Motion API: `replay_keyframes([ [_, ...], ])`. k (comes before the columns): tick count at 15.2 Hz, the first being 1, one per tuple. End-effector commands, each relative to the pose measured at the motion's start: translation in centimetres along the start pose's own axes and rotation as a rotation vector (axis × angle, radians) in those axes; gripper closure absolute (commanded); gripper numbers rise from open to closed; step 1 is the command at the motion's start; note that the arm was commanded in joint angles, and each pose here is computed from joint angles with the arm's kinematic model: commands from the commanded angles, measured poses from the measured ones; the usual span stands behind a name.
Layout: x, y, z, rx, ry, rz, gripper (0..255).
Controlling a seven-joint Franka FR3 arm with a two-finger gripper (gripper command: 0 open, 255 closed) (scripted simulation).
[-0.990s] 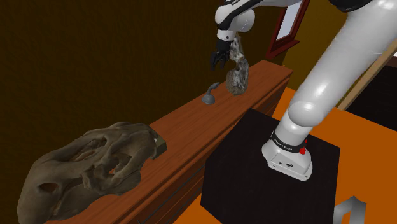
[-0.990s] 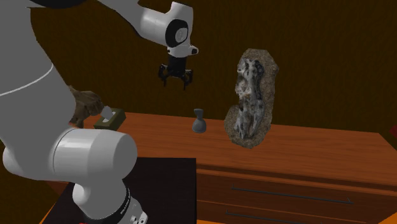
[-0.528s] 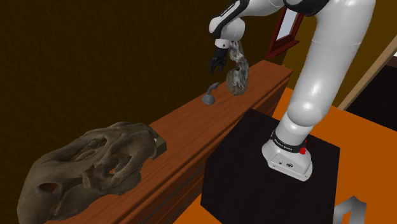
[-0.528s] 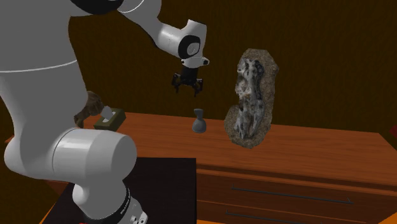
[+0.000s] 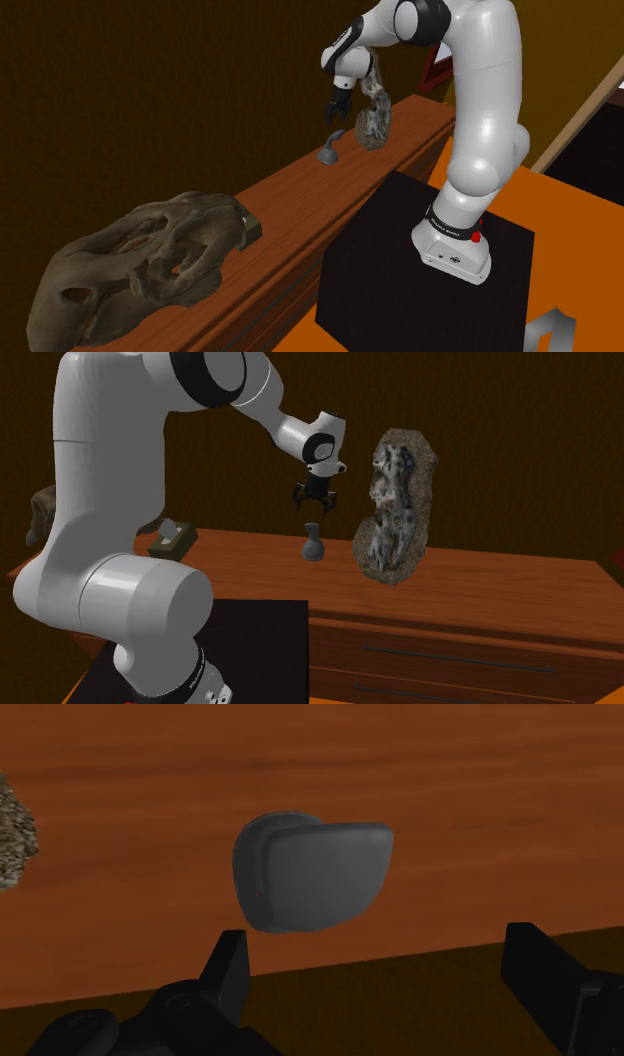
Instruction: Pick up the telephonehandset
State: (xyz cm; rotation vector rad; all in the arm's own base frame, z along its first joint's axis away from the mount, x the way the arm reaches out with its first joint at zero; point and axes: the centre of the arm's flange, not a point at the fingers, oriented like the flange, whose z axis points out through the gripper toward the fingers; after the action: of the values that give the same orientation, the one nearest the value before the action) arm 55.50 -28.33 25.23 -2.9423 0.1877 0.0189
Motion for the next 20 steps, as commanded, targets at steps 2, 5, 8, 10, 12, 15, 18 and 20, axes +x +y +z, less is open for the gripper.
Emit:
replay_keyframes([
  [2,0.9,1.1,1.6,0.002,-0.004,0.004,0],
  [5,0.9,1.4,3.2,0.002,-0.004,0.004,0],
  [8,1.0,1.8,5.0,0.002,-0.004,0.004,0],
  [10,1.0,1.8,5.0,0.002,-0.004,0.004,0],
  [12,1.0,1.8,5.0,0.002,-0.004,0.004,255],
  [15,1.0,1.8,5.0,0.002,-0.004,0.004,255],
  [18,1.0,1.8,5.0,0.002,-0.004,0.004,255],
  [20,1.0,1.8,5.0,0.002,-0.004,0.004,255],
])
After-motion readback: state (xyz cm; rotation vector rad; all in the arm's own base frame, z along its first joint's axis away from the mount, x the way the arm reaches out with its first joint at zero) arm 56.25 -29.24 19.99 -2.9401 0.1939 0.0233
